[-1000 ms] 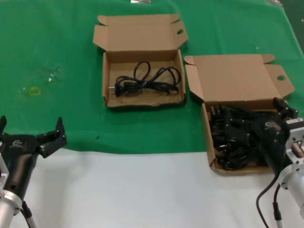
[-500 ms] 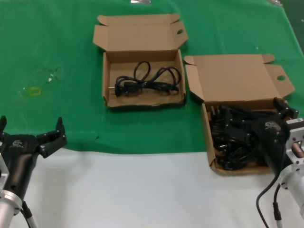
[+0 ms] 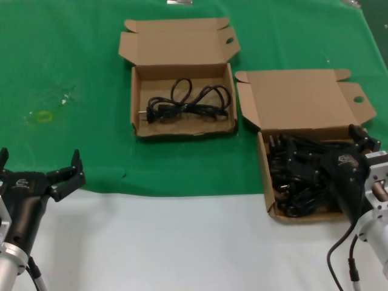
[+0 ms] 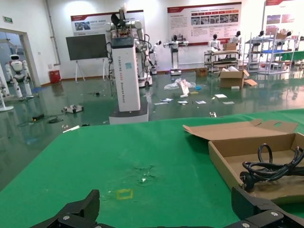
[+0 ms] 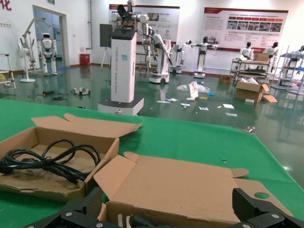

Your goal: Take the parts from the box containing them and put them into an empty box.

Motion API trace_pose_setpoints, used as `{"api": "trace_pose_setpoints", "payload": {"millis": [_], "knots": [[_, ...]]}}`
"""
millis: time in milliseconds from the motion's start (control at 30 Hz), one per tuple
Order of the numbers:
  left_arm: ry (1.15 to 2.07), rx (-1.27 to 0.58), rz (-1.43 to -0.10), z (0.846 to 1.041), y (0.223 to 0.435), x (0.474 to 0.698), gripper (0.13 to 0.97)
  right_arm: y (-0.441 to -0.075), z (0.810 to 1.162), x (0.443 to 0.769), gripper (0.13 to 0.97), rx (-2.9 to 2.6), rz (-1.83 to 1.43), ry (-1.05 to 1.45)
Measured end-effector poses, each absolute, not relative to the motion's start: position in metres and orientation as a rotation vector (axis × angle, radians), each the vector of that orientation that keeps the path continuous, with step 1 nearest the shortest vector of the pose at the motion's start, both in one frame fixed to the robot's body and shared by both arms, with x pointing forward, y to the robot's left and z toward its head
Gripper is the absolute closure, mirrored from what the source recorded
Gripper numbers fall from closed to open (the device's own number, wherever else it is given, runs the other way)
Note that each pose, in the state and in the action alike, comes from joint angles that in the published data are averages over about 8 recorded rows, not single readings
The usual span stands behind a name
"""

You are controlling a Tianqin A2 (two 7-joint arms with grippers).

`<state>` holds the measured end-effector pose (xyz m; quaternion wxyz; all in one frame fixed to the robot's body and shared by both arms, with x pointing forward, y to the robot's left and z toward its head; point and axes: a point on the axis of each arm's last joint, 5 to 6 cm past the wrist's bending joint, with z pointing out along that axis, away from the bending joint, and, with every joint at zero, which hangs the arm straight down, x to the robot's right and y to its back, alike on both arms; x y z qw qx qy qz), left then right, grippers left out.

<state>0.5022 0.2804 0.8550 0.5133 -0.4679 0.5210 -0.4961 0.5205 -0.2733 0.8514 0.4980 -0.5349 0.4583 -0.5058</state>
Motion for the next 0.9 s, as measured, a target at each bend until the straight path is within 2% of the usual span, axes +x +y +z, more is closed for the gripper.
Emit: {"api": "trace_pose_setpoints", "payload": {"millis": [900], "knots": [[1.253, -1.125, -1.193, 0.855, 0.2804, 0.5022, 0.132, -0.2733, 0.8514, 0.5205, 0.13, -1.295, -1.224, 1.109]]}}
